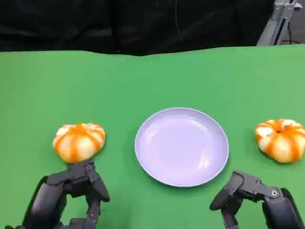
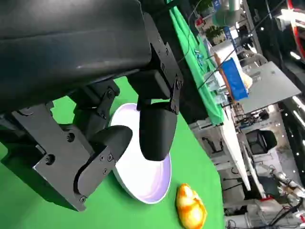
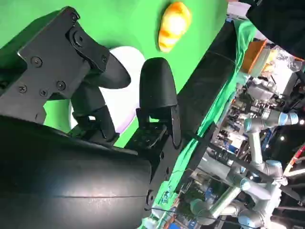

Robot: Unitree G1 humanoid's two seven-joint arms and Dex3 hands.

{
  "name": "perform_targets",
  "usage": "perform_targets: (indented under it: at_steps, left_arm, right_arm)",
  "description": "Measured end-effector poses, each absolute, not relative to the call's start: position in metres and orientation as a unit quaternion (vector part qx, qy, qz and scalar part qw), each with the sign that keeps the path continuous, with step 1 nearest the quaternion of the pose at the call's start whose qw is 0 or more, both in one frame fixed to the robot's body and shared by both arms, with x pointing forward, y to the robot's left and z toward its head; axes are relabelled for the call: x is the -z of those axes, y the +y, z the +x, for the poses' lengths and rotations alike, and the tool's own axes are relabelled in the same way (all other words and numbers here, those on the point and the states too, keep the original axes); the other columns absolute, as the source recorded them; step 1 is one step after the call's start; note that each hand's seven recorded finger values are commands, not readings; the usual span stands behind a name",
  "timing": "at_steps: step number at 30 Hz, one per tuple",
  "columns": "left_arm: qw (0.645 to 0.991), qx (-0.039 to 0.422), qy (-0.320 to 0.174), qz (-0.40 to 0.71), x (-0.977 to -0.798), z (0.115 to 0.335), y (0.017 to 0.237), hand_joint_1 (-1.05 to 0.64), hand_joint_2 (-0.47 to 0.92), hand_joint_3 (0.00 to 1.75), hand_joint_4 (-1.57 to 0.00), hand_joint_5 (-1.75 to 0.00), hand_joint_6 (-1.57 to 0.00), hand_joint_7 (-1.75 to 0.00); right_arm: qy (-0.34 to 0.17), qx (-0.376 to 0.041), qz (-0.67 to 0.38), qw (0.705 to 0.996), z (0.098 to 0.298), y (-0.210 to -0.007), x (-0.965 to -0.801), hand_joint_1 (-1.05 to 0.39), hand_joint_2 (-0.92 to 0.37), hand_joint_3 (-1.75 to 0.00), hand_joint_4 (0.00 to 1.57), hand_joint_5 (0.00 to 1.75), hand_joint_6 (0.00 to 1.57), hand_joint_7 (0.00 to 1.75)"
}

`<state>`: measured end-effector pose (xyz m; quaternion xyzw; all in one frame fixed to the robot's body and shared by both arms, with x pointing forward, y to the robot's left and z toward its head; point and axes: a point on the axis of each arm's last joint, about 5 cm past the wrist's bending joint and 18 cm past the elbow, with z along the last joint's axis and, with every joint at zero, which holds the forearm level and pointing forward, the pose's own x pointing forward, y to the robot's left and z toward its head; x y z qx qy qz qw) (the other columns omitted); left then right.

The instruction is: Grasp the bread from the table and place it into the plate.

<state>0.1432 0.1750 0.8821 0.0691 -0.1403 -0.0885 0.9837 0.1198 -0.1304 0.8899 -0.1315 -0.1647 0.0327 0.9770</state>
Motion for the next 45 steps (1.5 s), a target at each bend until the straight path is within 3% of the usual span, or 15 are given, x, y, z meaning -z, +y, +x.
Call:
perform_targets:
  at_steps: [20,25,28,31,34,36,40,43,45]
  left_arm:
    - [0.983,0.09,-0.14,0.072,-0.882,0.144,0.175,-0.04,0.23,1.59,-0.88,-1.73,-0.84,-1.56]
    - [0.983,0.089,-0.14,0.072,-0.882,0.144,0.175,-0.04,0.29,1.49,-0.85,-1.59,-0.83,-1.41]
    - [0.985,0.087,-0.131,0.072,-0.883,0.144,0.175,-0.05,0.45,1.18,-0.73,-1.34,-0.76,-1.07]
    - [0.987,0.083,-0.114,0.08,-0.885,0.146,0.175,-0.08,0.51,1.03,-0.66,-1.24,-0.7,-0.92]
    - [0.985,0.089,-0.093,0.111,-0.89,0.149,0.175,-0.22,0.83,0.29,-0.53,-0.86,-0.59,-0.43]
    - [0.98,0.094,-0.07,0.159,-0.898,0.153,0.179,-0.25,0.9,0.11,-0.48,-0.74,-0.56,-0.28]
    - [0.971,0.093,-0.055,0.213,-0.911,0.16,0.182,-0.34,0.9,0.03,-0.35,-0.62,-0.42,-0.13]
    - [0.956,0.094,-0.044,0.273,-0.919,0.167,0.188,-0.38,0.9,0.01,-0.33,-0.56,-0.39,-0.08]
    - [0.947,0.095,-0.041,0.304,-0.922,0.169,0.189,-0.45,0.9,0.0,-0.34,-0.43,-0.35,-0.03]
  right_arm:
    - [-0.161,-0.032,-0.132,0.978,0.119,-0.131,-0.89,-0.02,-0.29,-1.38,0.85,1.62,0.84,1.29]
    - [-0.16,-0.032,-0.133,0.978,0.12,-0.13,-0.89,0.0,-0.29,-1.38,0.85,1.62,0.85,1.29]
    - [-0.159,-0.031,-0.132,0.978,0.12,-0.13,-0.891,-0.01,-0.28,-1.38,0.85,1.64,0.85,1.29]
    - [-0.161,-0.032,-0.132,0.978,0.12,-0.13,-0.892,-0.02,-0.28,-1.38,0.85,1.64,0.85,1.3]
    - [-0.161,-0.032,-0.132,0.978,0.12,-0.13,-0.892,-0.03,-0.29,-1.37,0.84,1.62,0.84,1.3]
    - [-0.161,-0.032,-0.132,0.978,0.12,-0.13,-0.892,-0.03,-0.29,-1.36,0.84,1.62,0.84,1.3]
    - [-0.161,-0.032,-0.132,0.978,0.12,-0.13,-0.891,-0.03,-0.3,-1.35,0.84,1.6,0.84,1.3]
    - [-0.16,-0.033,-0.131,0.978,0.121,-0.13,-0.891,-0.03,-0.3,-1.34,0.84,1.6,0.84,1.3]
    - [-0.159,-0.033,-0.131,0.978,0.121,-0.129,-0.891,-0.03,-0.3,-1.33,0.85,1.61,0.84,1.3]
